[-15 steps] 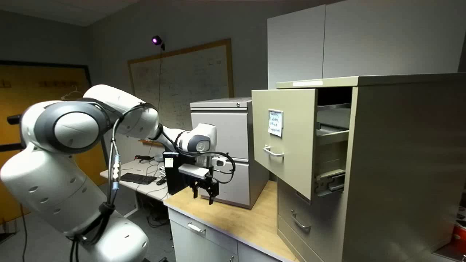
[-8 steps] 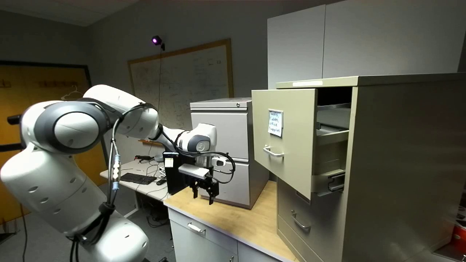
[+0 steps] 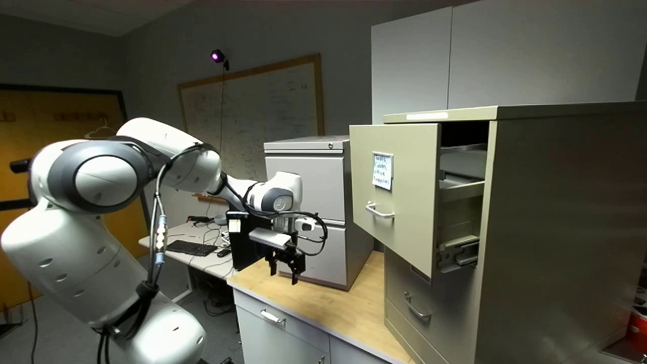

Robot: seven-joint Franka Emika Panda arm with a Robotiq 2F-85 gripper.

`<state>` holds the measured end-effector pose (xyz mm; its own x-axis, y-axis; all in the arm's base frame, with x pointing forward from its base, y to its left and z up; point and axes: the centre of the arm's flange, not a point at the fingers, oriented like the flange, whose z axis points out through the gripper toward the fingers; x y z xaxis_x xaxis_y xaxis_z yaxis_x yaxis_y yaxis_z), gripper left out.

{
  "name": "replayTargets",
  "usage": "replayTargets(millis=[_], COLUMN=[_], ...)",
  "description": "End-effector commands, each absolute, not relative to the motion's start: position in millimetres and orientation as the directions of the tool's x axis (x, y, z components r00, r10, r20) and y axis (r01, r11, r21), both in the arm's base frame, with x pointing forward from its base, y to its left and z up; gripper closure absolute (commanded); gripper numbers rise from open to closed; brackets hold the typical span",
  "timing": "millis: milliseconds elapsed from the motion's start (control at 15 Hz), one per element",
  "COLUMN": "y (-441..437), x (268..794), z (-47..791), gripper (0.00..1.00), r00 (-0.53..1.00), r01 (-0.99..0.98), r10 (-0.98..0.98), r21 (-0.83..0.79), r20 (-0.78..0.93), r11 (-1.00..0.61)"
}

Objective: Close the top drawer of the beige file cabinet

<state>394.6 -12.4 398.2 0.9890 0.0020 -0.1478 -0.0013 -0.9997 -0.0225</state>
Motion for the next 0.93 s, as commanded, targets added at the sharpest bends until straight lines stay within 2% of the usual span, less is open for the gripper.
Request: replayTargets(millis=[0,133,200,267,333,600,867], y=[-19.9,-25.1,-28.3,-31.1,-34.5,-42.8,-41.0], x=[390.7,387.1,385.1,384.2,381.5,370.3,359.4], z=[411.9,423.5,430.1,436.0,443.3,468.1,494.5], gripper=[0.00,0.00,0.25,0.26,0.32,0.65,0.93], r00=[0.995,0.995,0.991,0.986,0.980,0.935,0.866], r01=[-0.058,-0.099,-0.133,-0.155,-0.180,-0.266,-0.334], r10=[-0.061,-0.100,-0.130,-0.147,-0.164,-0.202,-0.188], r21=[0.036,0.070,0.100,0.122,0.141,0.202,0.257], r20=[-0.081,-0.014,0.037,0.073,0.116,0.292,0.463], r11=[-0.998,-0.993,-0.986,-0.980,-0.973,-0.942,-0.907])
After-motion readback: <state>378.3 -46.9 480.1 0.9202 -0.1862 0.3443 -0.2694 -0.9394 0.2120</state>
